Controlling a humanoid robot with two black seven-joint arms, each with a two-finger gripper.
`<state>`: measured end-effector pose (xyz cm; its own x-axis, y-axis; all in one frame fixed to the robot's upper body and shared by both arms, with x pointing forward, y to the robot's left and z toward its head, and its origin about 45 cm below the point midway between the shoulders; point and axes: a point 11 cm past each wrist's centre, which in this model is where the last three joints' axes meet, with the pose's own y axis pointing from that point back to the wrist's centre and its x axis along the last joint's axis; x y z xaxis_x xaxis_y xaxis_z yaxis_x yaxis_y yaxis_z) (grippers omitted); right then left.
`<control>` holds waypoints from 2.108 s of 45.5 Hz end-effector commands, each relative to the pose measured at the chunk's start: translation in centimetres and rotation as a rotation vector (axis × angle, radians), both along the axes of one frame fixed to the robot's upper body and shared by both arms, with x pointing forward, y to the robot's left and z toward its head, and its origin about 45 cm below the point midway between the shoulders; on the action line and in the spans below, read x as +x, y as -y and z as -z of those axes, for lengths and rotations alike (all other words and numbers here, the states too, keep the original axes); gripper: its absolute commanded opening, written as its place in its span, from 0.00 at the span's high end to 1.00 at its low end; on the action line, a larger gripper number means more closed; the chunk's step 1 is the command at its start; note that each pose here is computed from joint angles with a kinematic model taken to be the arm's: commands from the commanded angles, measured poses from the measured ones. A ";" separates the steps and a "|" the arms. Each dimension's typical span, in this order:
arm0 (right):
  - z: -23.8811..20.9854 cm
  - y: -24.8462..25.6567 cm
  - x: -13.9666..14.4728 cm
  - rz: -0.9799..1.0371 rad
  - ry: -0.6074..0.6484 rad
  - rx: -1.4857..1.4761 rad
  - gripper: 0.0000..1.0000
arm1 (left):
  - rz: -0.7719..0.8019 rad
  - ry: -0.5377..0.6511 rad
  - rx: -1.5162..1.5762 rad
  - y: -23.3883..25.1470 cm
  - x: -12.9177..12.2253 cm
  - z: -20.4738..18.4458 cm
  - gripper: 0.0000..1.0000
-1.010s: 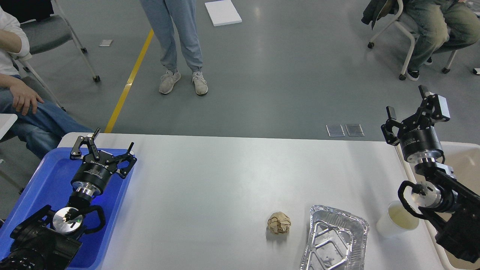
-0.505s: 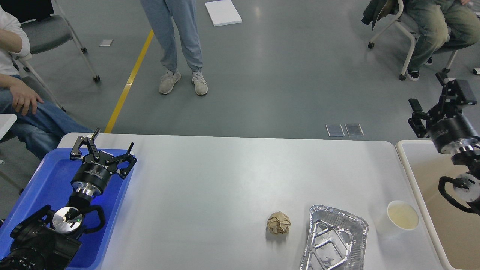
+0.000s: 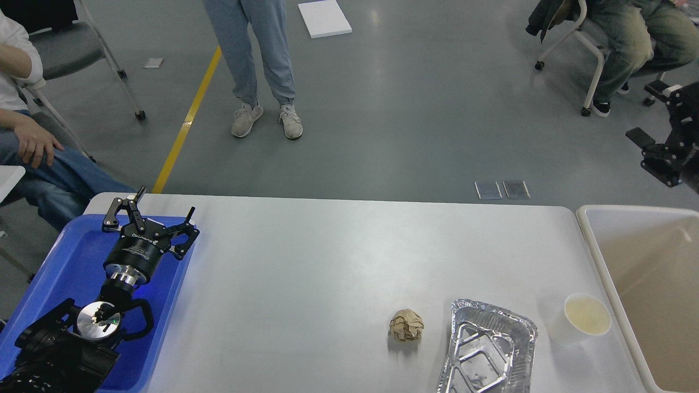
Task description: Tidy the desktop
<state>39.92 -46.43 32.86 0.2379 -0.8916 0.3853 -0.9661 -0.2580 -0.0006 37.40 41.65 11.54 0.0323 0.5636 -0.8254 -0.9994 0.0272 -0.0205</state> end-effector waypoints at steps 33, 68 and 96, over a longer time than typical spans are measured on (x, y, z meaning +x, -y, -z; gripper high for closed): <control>-2.9 2.7 -7.6 -0.531 -0.675 -1.030 0.00 | 0.003 -0.002 0.000 0.0 0.0 0.0 0.00; -1.2 -2.8 -5.9 -0.681 -0.766 -1.066 0.00 | 0.003 -0.002 0.000 0.0 0.0 0.0 0.00; 8.0 -3.1 -7.1 -0.619 -0.970 -1.069 0.01 | 0.003 -0.002 0.000 0.0 0.0 0.0 0.00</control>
<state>33.43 -43.38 28.46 0.9618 -0.0073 0.2737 -0.2723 -0.1278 0.9537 37.40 41.61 11.51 0.0323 0.5641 -0.8251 -0.9994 0.0306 -0.0183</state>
